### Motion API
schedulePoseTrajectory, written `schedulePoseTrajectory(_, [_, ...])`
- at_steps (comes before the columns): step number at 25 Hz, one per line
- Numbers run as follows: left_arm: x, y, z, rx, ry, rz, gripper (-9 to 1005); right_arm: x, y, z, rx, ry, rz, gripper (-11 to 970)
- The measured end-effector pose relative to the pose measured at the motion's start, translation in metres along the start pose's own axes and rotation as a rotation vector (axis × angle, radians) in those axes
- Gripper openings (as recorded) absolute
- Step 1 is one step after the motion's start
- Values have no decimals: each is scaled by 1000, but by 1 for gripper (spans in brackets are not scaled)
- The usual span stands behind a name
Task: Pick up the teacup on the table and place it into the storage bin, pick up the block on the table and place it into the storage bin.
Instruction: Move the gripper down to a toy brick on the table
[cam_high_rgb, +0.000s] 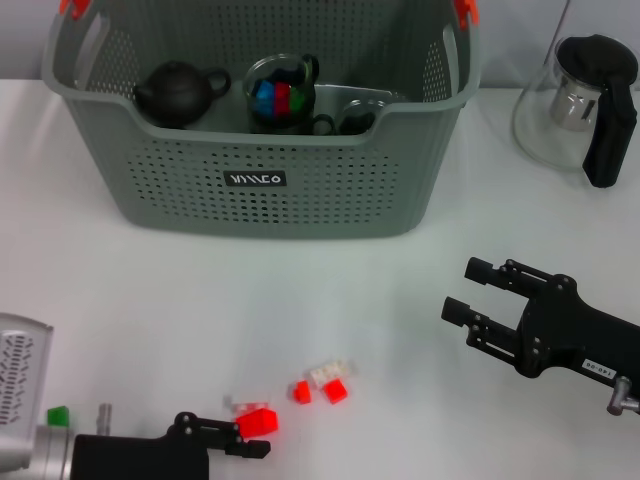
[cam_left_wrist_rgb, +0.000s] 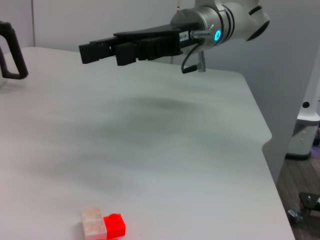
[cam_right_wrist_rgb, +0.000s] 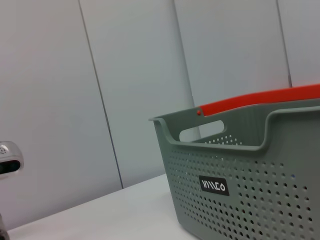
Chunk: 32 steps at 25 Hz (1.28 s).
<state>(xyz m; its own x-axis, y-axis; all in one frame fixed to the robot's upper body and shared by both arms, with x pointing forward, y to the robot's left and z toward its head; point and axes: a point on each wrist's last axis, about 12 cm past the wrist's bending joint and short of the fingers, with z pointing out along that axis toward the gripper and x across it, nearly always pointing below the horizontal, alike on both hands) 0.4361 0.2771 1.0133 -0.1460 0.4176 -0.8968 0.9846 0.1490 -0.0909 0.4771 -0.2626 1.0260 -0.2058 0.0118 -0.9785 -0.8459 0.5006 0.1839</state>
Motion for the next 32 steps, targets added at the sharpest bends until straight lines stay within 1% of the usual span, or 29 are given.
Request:
schedulePoseTrajectory(5, [0, 4, 7, 12, 26, 3, 536, 0, 0, 0, 2, 0, 1, 638])
schedulePoseTrajectory(9, [2, 9, 11, -11, 52, 7, 536, 0, 0, -1, 3, 0, 1, 638])
schedulePoseTrajectory(11, [2, 14, 12, -40, 64, 10, 536, 0, 0, -1, 3, -1, 1, 638])
schedulePoseTrajectory(15, [-1, 22, 9, -91, 49, 14, 537, 0, 0, -1, 2, -2, 1, 638])
schedulePoseTrajectory(18, [-3, 31, 6, -134, 54, 28, 536, 0, 0, -1, 3, -3, 0, 638])
schedulePoseTrajectory(22, [-6, 41, 6, -157, 75, 44, 537, -1, 0, -1, 4, -4, -3, 638])
schedulePoseTrajectory(26, [-11, 53, 7, -188, 102, 69, 537, -1, -1, -1, 3, -4, -4, 638])
schedulePoseTrajectory(29, [-17, 57, 8, -177, 94, 77, 537, -1, -1, 0, 2, -5, -4, 638])
schedulePoseTrajectory(32, [-24, 53, 2, -136, 41, 78, 537, -2, -1, 0, 1, -9, -4, 639])
